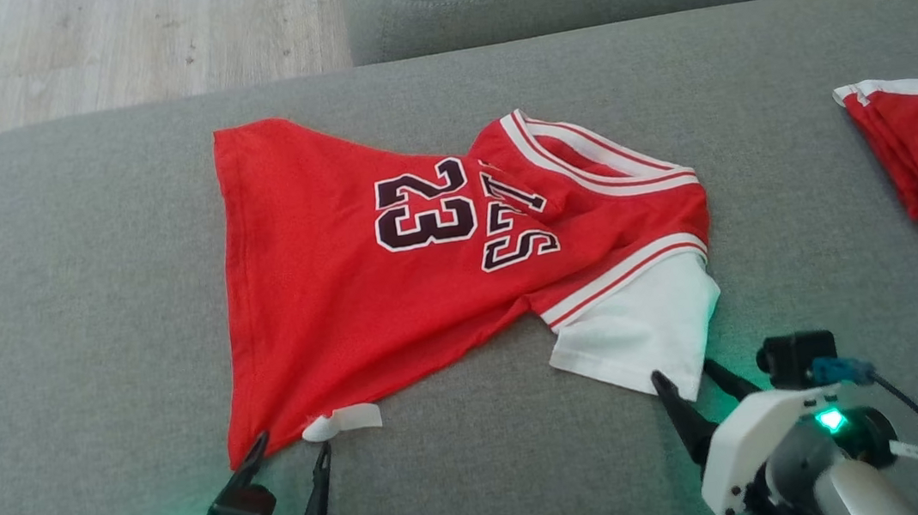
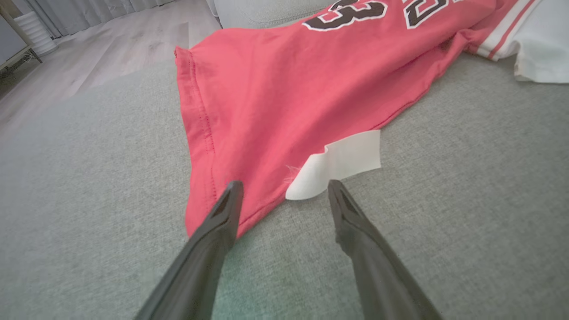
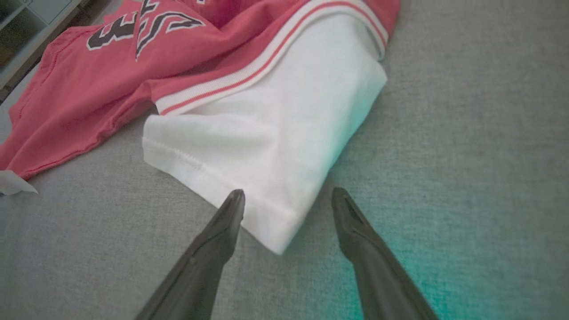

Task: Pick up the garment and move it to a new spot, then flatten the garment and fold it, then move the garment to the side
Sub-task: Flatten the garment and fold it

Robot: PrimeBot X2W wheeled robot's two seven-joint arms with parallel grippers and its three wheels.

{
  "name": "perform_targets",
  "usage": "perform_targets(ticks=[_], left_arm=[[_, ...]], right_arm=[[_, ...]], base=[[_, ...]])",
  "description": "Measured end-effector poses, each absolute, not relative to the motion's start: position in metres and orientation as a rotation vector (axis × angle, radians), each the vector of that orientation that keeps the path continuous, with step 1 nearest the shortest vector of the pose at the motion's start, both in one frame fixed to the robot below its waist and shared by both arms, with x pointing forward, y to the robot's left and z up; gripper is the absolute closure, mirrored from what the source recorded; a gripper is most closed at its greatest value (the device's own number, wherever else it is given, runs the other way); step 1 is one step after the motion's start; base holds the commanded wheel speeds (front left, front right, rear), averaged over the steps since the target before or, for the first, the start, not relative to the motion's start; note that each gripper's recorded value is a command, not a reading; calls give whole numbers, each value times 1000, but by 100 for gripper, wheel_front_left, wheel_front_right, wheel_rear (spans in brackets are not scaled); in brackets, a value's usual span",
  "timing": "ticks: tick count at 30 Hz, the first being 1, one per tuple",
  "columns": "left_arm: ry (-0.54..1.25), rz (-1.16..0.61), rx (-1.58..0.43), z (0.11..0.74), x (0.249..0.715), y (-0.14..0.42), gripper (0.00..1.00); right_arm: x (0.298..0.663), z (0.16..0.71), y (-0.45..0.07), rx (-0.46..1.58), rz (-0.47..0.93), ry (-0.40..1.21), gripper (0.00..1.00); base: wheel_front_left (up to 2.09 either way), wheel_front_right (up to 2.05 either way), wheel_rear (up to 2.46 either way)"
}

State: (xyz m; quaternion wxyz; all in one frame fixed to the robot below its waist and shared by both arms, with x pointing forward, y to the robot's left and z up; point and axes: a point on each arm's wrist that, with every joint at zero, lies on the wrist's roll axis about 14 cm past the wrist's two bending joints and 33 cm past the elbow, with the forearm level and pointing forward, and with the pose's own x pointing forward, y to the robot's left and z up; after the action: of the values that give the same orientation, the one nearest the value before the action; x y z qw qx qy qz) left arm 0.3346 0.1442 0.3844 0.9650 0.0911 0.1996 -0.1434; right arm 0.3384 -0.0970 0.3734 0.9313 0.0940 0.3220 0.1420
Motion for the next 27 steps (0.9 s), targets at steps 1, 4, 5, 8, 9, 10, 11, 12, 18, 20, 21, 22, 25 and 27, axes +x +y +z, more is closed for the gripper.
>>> perform_targets(ticks=[1, 4, 5, 8, 9, 10, 11, 12, 18, 20, 21, 22, 25, 27], left_arm=[[410, -294, 187, 383, 335, 144, 0], [414, -302, 193, 381, 338, 142, 0], [415, -302, 196, 380, 340, 143, 0], [430, -301, 211, 376, 345, 147, 0], [436, -297, 216, 375, 347, 149, 0], [441, -296, 220, 374, 348, 150, 0], [449, -296, 223, 372, 349, 151, 0], [457, -296, 226, 369, 350, 152, 0], [510, -301, 240, 356, 350, 156, 0], [518, -300, 240, 354, 351, 157, 0], [520, -301, 244, 354, 353, 158, 0], [520, -299, 246, 354, 355, 159, 0], [525, -290, 249, 354, 360, 162, 0], [529, -288, 253, 353, 362, 163, 54]], right_arm=[[340, 374, -96, 193, 295, 656, 0], [343, 376, -92, 188, 306, 653, 0], [343, 375, -92, 188, 308, 654, 0], [343, 373, -91, 192, 308, 658, 0], [344, 372, -91, 191, 309, 660, 0], [345, 372, -91, 191, 310, 659, 0], [348, 373, -90, 190, 311, 656, 0], [350, 374, -90, 189, 313, 653, 0], [356, 373, -85, 242, 319, 668, 0], [360, 373, -83, 264, 321, 674, 0], [362, 373, -82, 280, 321, 676, 0], [365, 373, -81, 287, 322, 678, 0], [373, 375, -78, 319, 326, 681, 57], [378, 377, -77, 343, 325, 679, 100]], base=[[0, 0, 0], [0, 0, 0], [0, 0, 0], [0, 0, 0], [0, 0, 0], [0, 0, 0], [0, 0, 0], [0, 0, 0], [0, 0, 0], [0, 0, 0], [0, 0, 0], [0, 0, 0], [0, 0, 0], [0, 0, 0]])
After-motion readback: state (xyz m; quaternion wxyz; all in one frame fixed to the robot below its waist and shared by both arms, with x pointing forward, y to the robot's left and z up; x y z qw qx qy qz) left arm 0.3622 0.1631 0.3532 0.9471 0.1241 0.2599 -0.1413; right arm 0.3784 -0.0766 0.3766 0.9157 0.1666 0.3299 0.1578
